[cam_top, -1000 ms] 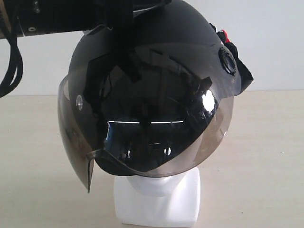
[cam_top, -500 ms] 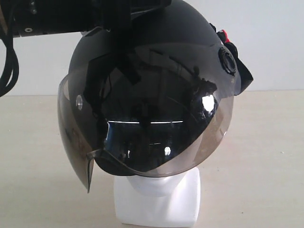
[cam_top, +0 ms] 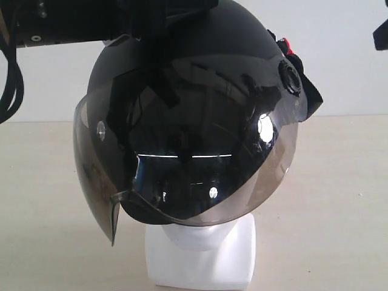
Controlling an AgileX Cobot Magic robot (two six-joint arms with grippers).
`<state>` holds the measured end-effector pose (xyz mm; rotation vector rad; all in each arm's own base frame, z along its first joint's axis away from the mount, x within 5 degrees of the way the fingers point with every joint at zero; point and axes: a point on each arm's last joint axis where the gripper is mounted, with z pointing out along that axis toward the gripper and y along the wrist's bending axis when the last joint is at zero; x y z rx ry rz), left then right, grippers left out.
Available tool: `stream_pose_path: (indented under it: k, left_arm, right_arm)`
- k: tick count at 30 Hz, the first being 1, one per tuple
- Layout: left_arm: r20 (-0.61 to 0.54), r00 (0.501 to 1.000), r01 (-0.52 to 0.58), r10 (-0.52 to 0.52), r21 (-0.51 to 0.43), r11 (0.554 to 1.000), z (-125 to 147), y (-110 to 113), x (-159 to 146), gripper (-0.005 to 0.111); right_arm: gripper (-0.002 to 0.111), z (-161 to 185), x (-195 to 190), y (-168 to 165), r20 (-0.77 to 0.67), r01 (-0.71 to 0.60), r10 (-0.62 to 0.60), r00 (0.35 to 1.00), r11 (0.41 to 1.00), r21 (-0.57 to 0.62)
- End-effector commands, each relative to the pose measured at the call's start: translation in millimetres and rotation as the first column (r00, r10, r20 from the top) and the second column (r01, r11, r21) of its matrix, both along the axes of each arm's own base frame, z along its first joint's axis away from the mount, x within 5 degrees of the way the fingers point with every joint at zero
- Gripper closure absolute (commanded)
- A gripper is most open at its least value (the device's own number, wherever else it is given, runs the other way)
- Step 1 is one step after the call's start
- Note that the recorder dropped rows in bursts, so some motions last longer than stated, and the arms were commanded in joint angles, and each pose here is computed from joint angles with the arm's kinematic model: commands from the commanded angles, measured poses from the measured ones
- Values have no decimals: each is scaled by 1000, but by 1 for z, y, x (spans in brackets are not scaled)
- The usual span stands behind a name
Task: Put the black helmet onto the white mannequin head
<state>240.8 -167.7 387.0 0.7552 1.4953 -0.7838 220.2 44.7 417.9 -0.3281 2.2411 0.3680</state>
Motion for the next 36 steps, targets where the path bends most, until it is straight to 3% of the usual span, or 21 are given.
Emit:
stream_pose_path:
  k: [1,4,7,10,15,36]
  left_arm:
    - [-3,1000,-8,8,10,1000,-1,1,0,102]
    - [-3,1000,-8,8,10,1000,-1,1,0,102]
    - [-3,1000,-8,8,10,1000,-1,1,0,102]
    - [-3,1000,-8,8,10,1000,-1,1,0,102]
    - [-3,1000,-8,8,10,1000,-1,1,0,102]
    - [-3,1000,-8,8,10,1000,-1,1,0,102]
  right_arm:
    - [107,4,-13,14,-20,-221,221,975,975,24]
    - [94,9,-15,21,13,-281,281,960,955,92]
    - [68,9,-16,21,11,-283,284,959,954,95]
    - [56,8,-16,20,-13,-259,261,965,961,101]
    - [62,-2,-5,18,-81,-223,231,970,970,102]
    - [62,-29,25,25,-224,-218,257,940,959,183]
